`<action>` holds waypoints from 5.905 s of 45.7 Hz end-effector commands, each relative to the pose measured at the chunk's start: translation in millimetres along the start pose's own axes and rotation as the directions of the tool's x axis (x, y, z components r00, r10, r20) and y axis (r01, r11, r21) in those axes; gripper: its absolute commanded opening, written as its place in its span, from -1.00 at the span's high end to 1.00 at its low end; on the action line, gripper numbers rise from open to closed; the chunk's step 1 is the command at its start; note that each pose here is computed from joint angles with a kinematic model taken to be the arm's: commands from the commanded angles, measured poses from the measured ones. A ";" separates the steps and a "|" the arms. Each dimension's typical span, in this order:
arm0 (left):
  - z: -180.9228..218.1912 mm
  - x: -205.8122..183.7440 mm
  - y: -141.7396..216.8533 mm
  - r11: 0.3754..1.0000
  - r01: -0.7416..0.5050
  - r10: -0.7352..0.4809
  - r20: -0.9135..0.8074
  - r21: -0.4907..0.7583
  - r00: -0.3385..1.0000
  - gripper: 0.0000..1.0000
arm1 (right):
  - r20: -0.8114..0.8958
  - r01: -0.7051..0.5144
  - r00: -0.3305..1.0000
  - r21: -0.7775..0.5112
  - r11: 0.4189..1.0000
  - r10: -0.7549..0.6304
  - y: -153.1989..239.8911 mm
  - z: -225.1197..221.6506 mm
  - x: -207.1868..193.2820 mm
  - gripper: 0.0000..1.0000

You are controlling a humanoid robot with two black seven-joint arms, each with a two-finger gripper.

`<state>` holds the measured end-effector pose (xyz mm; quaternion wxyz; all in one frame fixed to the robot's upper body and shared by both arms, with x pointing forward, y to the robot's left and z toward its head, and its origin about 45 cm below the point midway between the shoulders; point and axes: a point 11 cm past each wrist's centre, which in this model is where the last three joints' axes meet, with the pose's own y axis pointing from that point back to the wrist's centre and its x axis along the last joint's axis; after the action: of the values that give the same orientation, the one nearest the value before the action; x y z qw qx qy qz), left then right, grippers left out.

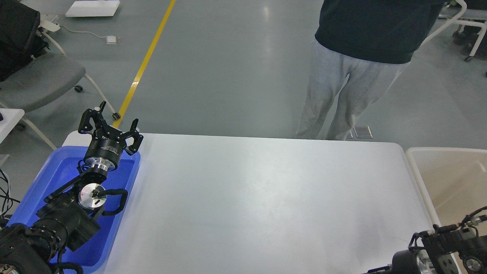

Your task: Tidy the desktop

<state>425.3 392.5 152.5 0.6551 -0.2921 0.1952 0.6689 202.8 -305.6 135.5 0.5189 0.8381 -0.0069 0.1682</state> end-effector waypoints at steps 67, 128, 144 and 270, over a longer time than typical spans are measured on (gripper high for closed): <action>0.0 -0.1 0.0 1.000 0.001 -0.001 -0.001 0.000 1.000 -1.00 | -0.252 -0.050 0.967 -0.038 0.998 0.038 -35.5 34.6 -58.6 1.00; 0.0 -0.1 0.0 1.000 0.001 -0.001 -0.001 0.000 1.000 -1.00 | -0.088 -0.456 0.889 -0.253 0.854 0.449 227.1 66.0 162.3 1.00; -0.2 -0.1 0.0 1.000 0.001 -0.001 -0.001 0.001 1.000 -1.00 | 0.357 -0.557 0.618 -0.431 0.710 0.701 230.6 170.3 111.0 1.00; 0.6 0.4 0.0 1.000 -0.001 0.001 0.001 0.001 1.000 -1.00 | 0.426 -0.390 -0.349 -0.876 0.284 0.835 132.8 310.0 16.8 -1.00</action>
<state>425.2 393.3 152.6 0.6550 -0.2912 0.1948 0.6695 264.4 -637.8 120.5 0.3485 0.4419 -0.8176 -0.1217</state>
